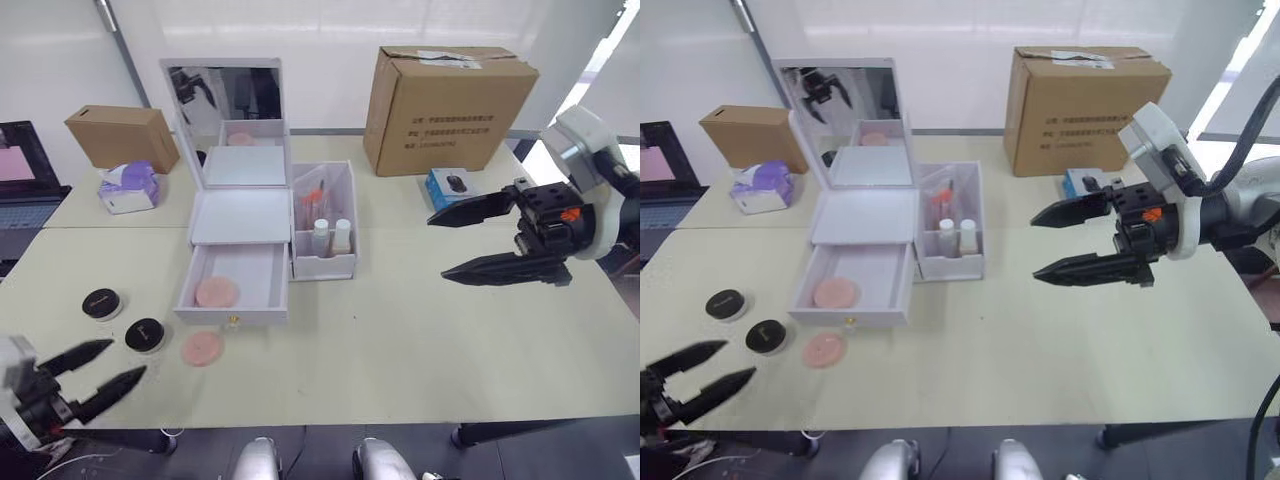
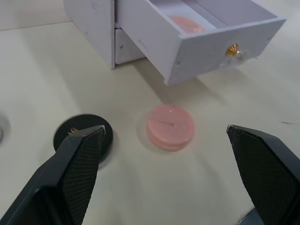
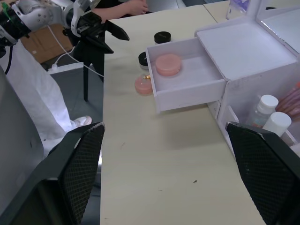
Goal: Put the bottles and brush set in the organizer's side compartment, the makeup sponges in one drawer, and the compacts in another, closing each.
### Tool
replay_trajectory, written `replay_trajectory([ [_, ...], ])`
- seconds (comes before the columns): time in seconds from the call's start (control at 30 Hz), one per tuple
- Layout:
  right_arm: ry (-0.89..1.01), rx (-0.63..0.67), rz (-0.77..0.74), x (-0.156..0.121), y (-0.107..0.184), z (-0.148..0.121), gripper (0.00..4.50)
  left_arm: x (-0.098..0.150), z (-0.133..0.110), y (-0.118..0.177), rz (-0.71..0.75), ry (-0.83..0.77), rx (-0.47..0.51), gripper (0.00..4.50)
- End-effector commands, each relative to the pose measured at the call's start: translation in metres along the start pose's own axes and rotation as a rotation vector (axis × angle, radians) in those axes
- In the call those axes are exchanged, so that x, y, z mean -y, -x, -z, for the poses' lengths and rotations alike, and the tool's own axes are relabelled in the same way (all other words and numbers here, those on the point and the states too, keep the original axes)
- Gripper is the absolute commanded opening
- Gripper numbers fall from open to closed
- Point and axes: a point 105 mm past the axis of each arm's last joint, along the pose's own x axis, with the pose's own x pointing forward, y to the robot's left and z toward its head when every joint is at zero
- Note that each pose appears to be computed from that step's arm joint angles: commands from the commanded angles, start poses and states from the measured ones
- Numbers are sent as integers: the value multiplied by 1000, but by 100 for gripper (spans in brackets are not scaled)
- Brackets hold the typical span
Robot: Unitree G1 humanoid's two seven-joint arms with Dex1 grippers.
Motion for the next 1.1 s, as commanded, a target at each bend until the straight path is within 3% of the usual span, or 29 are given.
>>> replay_trajectory([
  [0.03,61,9,-28,-4,12,-16,450,15,9,-9,-48,-7,36,448],
  [0.13,63,-3,-48,-4,9,-15,450,17,21,-18,-137,-13,74,448],
  [0.4,49,-13,-64,-11,2,-9,450,32,39,-52,-193,-72,77,448],
  [0.6,49,-9,-56,-14,1,-13,450,16,42,-72,-332,-109,110,448],
  [1.1,30,-39,32,-14,1,-8,450,21,40,-109,-248,-68,135,448],
])
